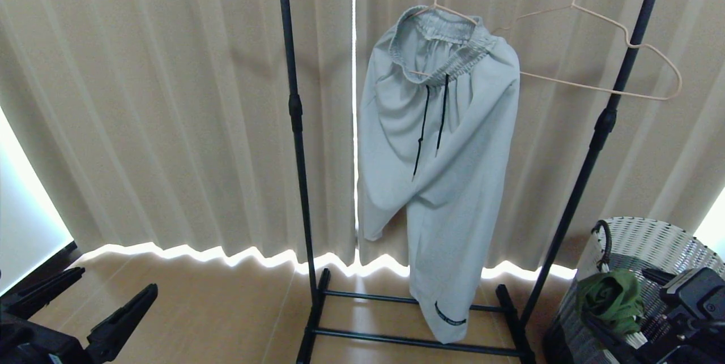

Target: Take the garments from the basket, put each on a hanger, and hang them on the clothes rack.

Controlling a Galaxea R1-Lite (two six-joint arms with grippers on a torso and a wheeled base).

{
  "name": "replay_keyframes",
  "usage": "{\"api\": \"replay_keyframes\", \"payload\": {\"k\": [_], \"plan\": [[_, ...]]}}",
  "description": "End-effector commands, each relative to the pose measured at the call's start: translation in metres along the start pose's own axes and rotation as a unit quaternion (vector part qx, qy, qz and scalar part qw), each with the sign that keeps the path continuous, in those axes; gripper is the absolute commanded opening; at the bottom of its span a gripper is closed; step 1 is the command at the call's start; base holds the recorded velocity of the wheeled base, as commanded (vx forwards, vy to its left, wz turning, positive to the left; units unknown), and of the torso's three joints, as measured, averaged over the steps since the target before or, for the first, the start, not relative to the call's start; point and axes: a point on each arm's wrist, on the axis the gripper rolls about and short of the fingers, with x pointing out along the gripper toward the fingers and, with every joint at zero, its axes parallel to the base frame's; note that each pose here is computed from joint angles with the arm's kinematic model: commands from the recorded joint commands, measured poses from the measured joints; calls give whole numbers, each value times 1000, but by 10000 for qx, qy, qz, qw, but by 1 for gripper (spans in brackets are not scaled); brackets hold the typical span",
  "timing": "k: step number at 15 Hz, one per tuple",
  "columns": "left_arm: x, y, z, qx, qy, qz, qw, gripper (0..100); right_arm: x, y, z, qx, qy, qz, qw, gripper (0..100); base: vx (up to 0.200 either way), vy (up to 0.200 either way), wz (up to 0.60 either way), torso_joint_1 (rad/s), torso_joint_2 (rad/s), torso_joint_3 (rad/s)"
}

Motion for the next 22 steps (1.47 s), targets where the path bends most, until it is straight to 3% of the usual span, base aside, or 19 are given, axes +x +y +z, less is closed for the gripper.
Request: {"api": "replay_keyframes", "payload": {"k": [1, 16, 22], "plan": [[1, 0, 0, -3, 10, 12, 10000, 100, 0, 0, 0, -5, 7, 4, 10000, 100, 0, -200, 0, 2, 7, -2], [1, 0, -6, -8, 169, -12, 9999, 100, 1, 2, -3, -20, 115, 60, 9999, 100, 0, -200, 0, 1, 3, 1], [1, 0, -4, -9, 108, -13, 9999, 100, 1, 2, -3, -24, 143, 72, 9999, 100, 0, 0, 0, 0, 0, 0]]}}
